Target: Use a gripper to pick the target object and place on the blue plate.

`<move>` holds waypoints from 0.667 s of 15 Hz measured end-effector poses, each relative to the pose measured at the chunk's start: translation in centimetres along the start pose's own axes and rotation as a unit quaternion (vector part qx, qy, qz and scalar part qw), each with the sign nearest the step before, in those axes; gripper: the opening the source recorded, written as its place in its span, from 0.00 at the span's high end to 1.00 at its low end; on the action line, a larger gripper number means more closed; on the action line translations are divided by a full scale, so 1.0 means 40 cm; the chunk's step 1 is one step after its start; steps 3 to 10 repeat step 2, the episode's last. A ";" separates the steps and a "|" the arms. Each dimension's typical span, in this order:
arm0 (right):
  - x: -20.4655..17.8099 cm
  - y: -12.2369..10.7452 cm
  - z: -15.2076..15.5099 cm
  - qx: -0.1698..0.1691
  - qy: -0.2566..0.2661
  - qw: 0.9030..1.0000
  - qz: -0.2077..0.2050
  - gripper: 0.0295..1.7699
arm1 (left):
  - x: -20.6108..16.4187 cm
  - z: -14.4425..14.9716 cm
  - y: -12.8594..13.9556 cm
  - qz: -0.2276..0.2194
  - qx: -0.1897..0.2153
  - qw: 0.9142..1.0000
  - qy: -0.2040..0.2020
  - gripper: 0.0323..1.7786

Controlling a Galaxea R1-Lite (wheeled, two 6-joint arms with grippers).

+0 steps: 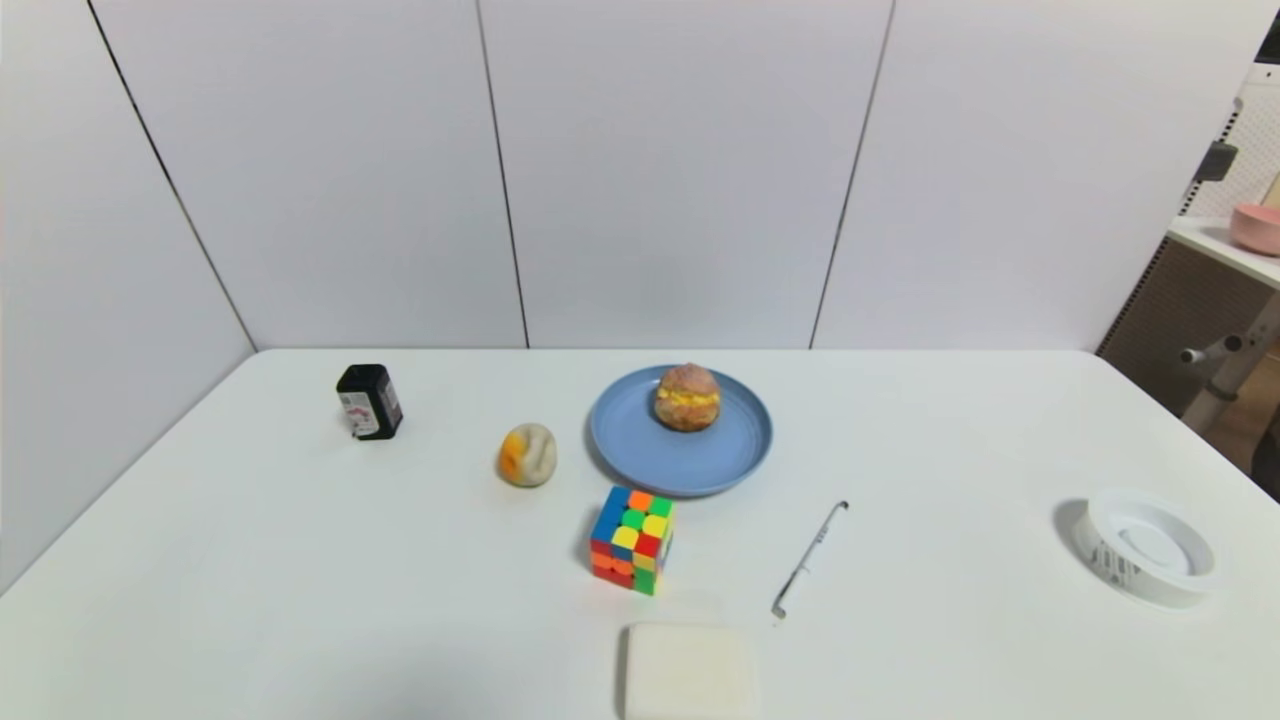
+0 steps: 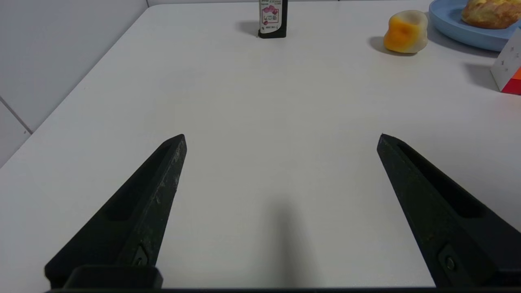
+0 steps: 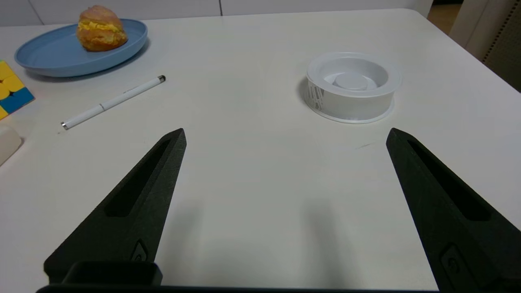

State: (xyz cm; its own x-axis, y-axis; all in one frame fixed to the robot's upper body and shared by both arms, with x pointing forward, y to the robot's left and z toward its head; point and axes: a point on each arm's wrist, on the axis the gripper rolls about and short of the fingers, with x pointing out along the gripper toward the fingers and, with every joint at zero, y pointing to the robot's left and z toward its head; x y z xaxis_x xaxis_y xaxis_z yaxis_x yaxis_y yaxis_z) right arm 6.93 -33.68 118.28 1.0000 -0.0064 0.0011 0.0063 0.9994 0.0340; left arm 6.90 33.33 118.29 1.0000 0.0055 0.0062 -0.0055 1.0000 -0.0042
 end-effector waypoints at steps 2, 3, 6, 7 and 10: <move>0.000 0.000 0.000 0.002 0.000 1.000 0.000 0.04 | 0.000 0.000 0.000 0.000 0.000 1.000 0.000 0.05; 0.000 0.000 0.000 0.002 0.000 1.000 0.000 0.04 | 0.000 0.000 0.000 0.000 0.000 1.000 0.000 0.05; 0.000 0.000 0.000 0.002 0.000 1.000 0.000 0.04 | 0.000 0.000 0.000 0.000 0.000 1.000 0.000 0.05; 0.000 0.000 0.000 0.002 0.000 1.000 0.000 0.04 | 0.000 0.000 0.000 0.000 0.000 1.000 0.000 0.05; 0.000 0.000 0.000 0.002 0.000 1.000 0.000 0.04 | 0.000 0.000 0.000 0.000 0.000 1.000 0.000 0.05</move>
